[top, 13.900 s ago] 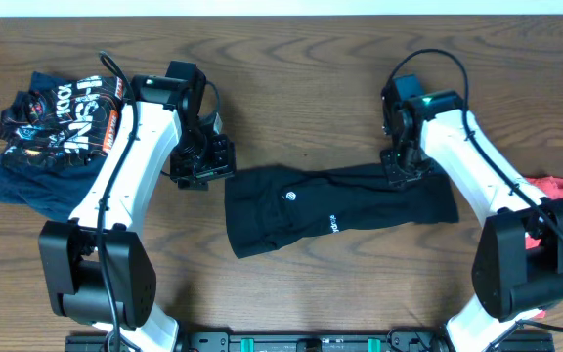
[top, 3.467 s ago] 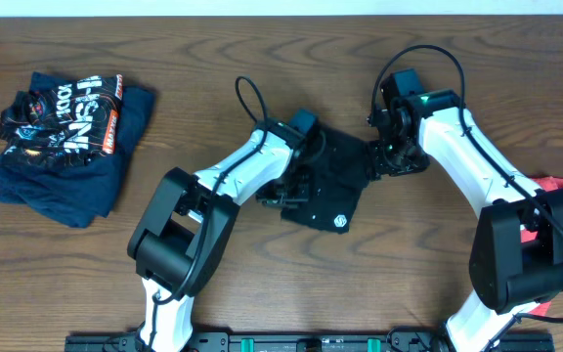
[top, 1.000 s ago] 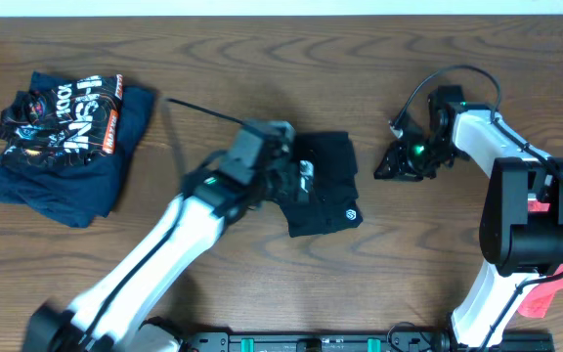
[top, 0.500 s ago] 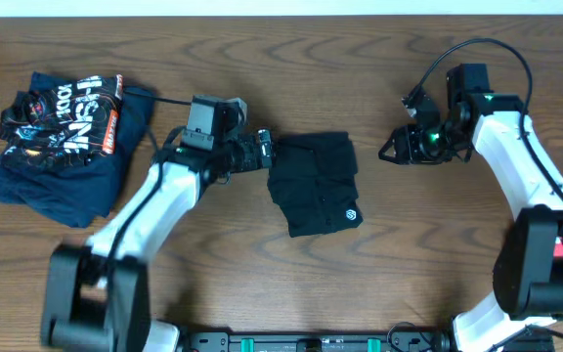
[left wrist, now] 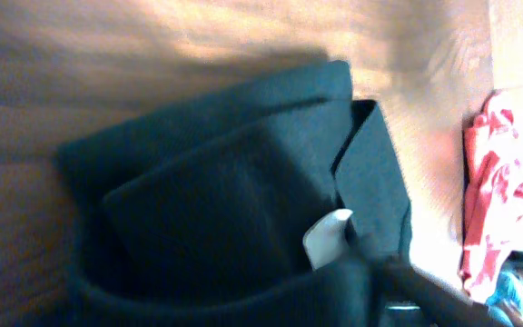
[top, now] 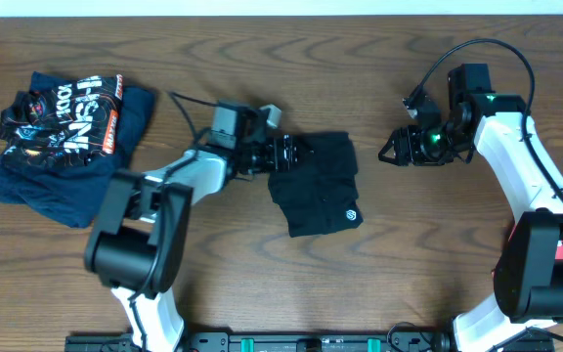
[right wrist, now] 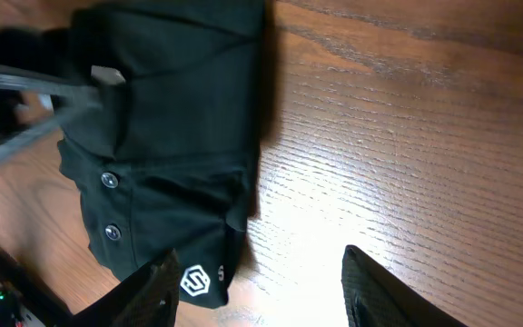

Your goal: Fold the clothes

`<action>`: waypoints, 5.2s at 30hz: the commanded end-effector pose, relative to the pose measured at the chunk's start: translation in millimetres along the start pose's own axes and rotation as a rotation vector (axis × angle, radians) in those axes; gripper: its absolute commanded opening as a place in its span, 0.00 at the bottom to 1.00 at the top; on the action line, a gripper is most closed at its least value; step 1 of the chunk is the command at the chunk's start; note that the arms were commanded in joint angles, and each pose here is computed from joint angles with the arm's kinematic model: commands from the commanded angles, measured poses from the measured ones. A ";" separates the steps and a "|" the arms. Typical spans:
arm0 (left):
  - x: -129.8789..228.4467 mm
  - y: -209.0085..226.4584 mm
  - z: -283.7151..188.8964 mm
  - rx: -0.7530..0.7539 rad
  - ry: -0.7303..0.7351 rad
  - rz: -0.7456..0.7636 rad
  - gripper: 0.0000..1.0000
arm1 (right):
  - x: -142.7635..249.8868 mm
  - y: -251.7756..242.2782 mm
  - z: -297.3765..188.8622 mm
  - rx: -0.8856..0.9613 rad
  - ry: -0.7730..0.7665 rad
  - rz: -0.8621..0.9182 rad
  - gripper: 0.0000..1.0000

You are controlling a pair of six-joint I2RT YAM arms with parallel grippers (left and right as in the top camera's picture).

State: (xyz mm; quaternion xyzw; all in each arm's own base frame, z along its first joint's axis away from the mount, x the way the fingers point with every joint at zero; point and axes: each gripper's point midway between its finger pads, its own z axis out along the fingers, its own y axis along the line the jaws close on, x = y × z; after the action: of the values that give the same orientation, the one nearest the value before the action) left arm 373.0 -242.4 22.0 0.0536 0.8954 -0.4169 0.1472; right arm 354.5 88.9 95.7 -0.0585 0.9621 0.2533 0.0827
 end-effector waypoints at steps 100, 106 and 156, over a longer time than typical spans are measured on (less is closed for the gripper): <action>-146.0 163.7 -418.7 -0.468 -1.002 -0.136 0.98 | 1.5 -11.9 -7.6 0.100 0.006 0.017 0.54; -146.7 75.5 -415.4 -0.435 -0.974 0.009 0.98 | -0.6 -12.0 -7.6 0.100 -0.002 0.013 0.81; 112.1 -133.4 -439.3 -0.736 -1.063 0.423 0.98 | 172.2 5.6 -186.3 0.488 -0.798 0.105 0.99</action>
State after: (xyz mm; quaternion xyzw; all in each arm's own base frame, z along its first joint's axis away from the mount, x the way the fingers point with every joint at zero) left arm 141.2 2.5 357.8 -0.0435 0.7500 -0.0237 0.6596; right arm 166.7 -10.2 237.4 0.1069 0.8776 0.0297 0.4664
